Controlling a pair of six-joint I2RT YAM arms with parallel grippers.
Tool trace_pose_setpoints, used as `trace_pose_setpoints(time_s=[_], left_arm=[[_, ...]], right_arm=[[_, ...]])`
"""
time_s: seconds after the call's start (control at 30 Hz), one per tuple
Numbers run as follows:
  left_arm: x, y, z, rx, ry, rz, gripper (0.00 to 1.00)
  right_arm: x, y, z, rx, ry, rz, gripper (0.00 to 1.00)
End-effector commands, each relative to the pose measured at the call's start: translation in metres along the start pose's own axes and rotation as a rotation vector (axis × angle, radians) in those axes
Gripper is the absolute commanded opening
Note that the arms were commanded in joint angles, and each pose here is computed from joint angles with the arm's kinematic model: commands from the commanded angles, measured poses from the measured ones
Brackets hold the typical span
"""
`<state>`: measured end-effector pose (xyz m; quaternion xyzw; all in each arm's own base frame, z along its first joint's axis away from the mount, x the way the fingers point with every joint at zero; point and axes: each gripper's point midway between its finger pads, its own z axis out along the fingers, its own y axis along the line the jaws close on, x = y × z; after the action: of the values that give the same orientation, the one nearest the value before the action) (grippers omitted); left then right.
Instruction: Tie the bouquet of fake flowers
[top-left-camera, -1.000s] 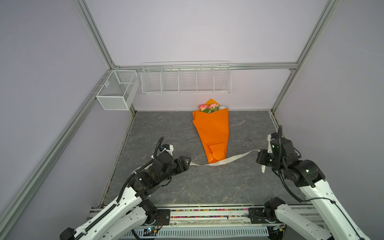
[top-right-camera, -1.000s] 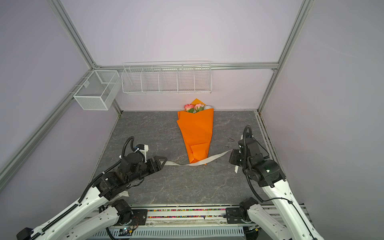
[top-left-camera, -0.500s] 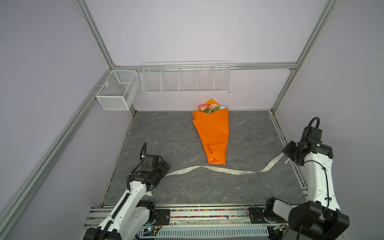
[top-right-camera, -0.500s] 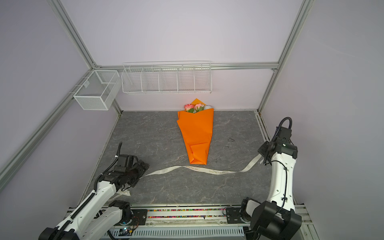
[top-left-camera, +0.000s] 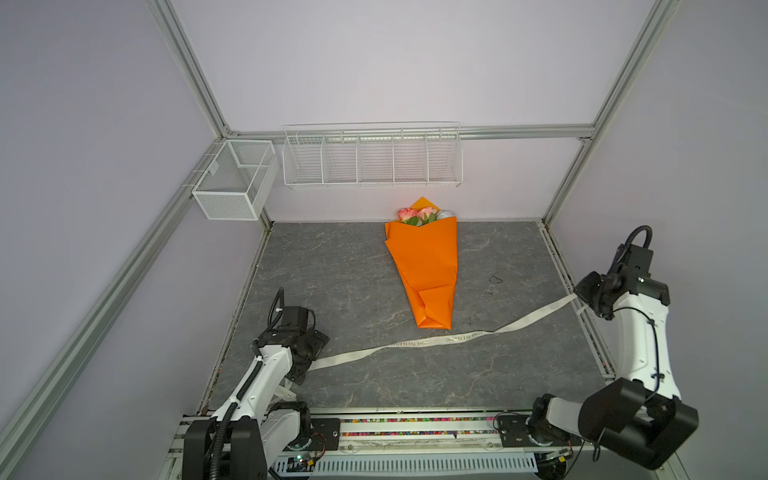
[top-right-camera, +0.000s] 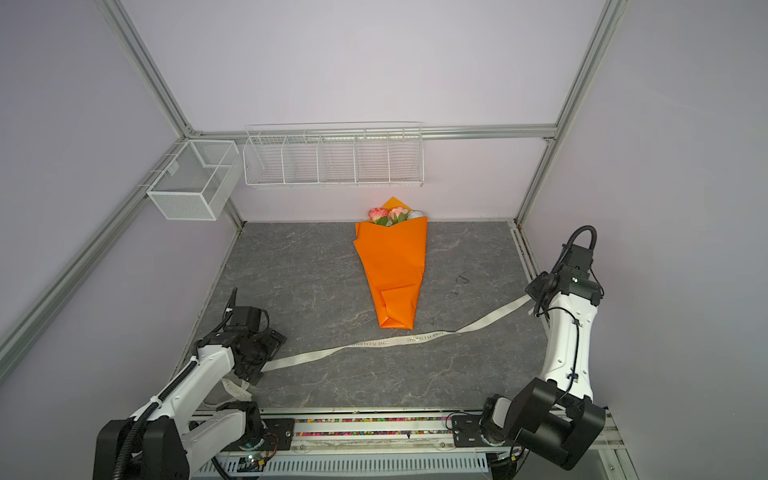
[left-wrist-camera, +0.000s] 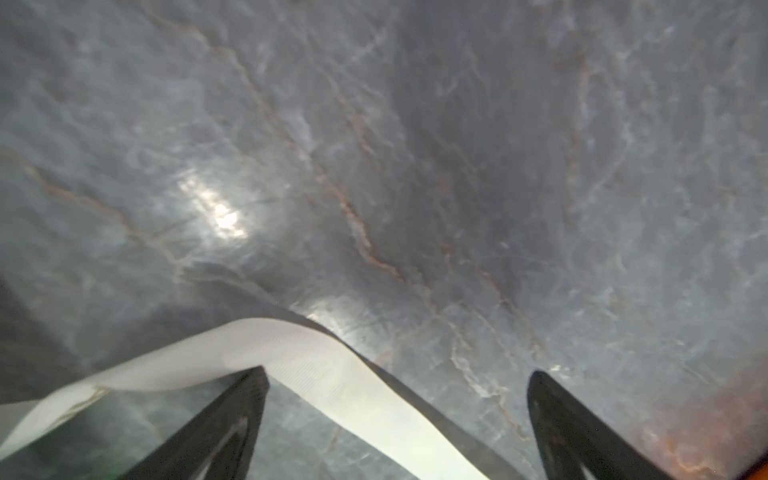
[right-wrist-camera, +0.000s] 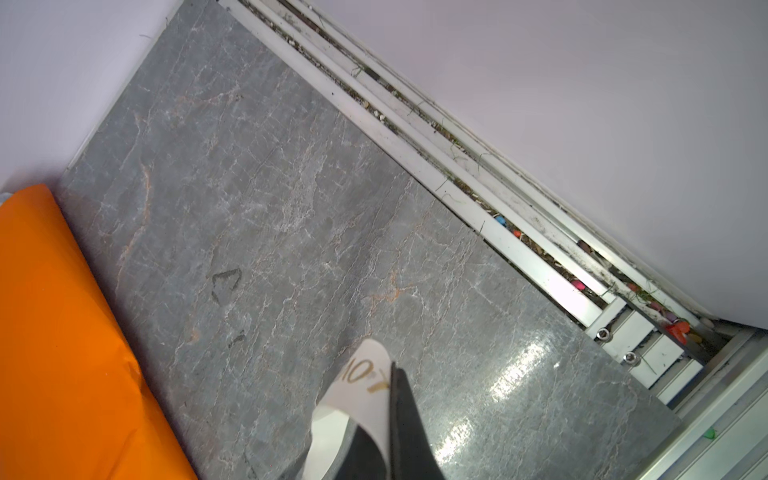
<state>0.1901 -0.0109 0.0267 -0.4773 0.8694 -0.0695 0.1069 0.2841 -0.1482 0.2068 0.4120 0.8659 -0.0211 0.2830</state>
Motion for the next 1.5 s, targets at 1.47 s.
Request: trace_pose_setpoints(time_s=[1.47], left_arm=[[-0.095, -0.093, -0.04, 0.014, -0.133, 0.288, 0.74]], right_arm=[[-0.006, 0.014, 0.003, -0.029, -0.019, -0.106, 0.07]])
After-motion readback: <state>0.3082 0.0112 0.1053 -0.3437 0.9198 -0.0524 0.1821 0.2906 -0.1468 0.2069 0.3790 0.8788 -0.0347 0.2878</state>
